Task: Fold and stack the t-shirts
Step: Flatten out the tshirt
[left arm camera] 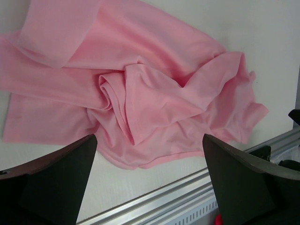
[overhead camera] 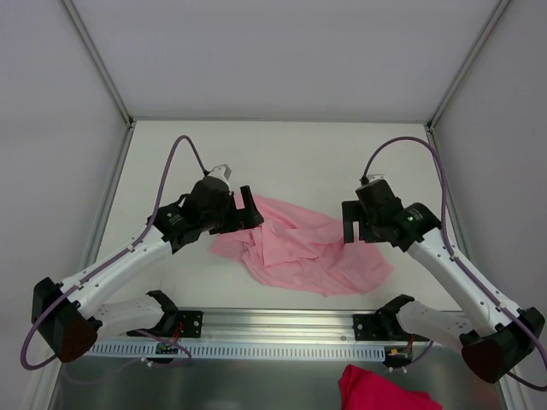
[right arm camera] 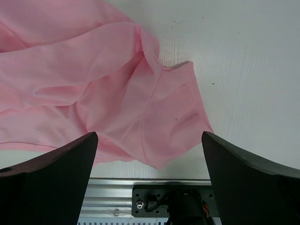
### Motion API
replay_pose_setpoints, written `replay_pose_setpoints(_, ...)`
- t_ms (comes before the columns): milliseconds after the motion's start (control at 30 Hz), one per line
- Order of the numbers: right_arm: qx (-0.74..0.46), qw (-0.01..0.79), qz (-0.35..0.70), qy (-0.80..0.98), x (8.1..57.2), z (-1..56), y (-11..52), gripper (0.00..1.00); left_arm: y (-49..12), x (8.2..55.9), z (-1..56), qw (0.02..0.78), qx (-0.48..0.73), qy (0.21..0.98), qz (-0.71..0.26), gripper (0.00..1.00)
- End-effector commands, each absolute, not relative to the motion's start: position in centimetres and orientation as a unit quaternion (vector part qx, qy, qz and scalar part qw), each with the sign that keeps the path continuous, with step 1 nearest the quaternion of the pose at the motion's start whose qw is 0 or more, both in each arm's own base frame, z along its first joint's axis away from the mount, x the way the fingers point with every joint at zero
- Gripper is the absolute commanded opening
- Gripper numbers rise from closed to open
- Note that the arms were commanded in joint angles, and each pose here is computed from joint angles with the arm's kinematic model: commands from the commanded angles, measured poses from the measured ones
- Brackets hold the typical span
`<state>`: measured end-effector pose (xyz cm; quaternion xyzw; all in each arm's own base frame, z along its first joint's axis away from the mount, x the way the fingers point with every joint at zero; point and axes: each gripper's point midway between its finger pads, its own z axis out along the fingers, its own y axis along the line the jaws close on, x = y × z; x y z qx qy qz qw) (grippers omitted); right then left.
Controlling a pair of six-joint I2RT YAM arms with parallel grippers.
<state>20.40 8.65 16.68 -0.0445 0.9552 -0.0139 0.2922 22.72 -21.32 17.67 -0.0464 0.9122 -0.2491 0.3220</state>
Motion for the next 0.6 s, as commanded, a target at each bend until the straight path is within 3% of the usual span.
replay_pose_setpoints(0,-0.030,0.298,-0.021,0.954,20.0,16.5,8.0,1.00,-24.4,22.9,17.2,0.291,-0.016,0.907,-0.305,0.99)
replay_pose_setpoints(233,-0.018,0.295,-0.002,0.955,19.6,15.9,8.5,1.00,-25.8,22.5,12.4,0.236,-0.017,0.920,-0.312,0.99)
replay_pose_setpoints(567,0.051,0.304,-0.065,0.949,19.7,17.6,4.0,1.00,-27.1,21.3,8.8,0.180,-0.021,0.926,-0.332,0.99)
